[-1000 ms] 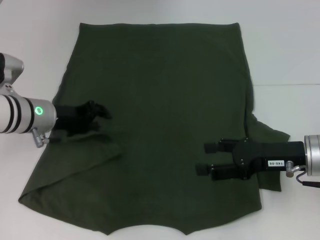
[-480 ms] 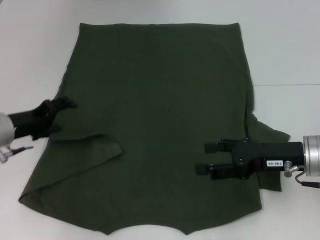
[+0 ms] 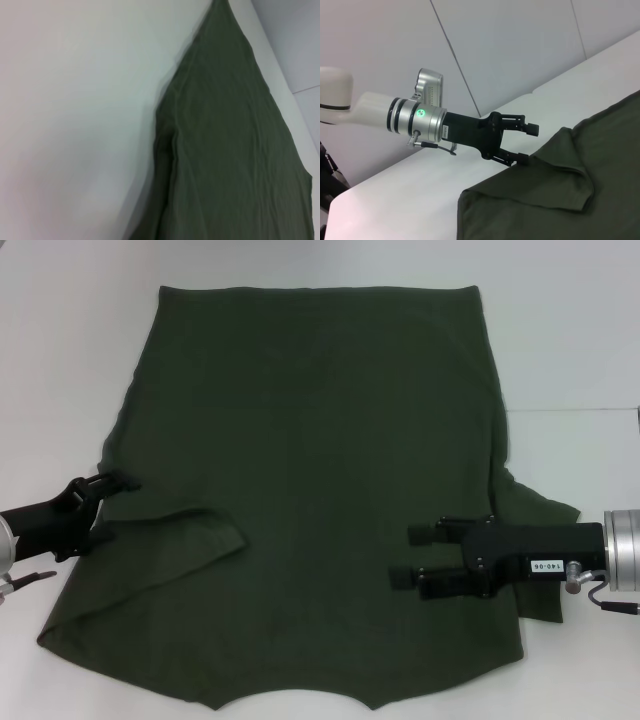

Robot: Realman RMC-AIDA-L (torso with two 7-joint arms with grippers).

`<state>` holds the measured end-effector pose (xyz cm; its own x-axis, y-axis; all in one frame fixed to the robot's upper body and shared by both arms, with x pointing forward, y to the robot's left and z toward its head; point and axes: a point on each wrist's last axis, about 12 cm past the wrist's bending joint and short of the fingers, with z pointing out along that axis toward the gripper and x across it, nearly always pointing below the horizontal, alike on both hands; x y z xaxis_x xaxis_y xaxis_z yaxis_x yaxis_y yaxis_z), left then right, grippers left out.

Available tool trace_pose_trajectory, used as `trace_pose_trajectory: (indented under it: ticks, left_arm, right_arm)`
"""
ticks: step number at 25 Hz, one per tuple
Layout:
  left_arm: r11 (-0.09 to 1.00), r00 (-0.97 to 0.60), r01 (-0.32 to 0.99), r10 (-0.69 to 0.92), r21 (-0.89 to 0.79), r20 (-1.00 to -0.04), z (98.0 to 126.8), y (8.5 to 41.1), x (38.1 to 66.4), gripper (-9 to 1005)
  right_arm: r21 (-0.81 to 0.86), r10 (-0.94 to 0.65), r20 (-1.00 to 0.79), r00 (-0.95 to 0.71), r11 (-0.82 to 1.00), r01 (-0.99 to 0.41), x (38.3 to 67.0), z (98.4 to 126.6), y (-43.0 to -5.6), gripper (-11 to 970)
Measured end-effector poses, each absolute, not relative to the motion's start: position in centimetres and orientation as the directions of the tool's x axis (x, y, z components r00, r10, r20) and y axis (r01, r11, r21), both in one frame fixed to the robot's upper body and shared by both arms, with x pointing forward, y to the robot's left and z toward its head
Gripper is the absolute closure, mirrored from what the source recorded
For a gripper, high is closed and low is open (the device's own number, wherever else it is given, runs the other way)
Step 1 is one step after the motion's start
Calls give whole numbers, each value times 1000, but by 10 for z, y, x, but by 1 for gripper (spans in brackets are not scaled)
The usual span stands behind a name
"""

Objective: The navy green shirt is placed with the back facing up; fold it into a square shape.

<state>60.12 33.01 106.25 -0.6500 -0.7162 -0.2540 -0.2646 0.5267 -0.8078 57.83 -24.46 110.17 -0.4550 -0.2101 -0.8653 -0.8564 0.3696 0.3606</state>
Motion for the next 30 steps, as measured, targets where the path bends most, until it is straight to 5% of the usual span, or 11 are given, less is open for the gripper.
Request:
trace_pose_trajectory:
  ticks: [30]
  left_arm:
    - [541,-616,-303,-739,-784,-272,1060,319,618,88]
  right_arm:
    - [360,-206,-866,-455,373,-855,578,1102,-246,48]
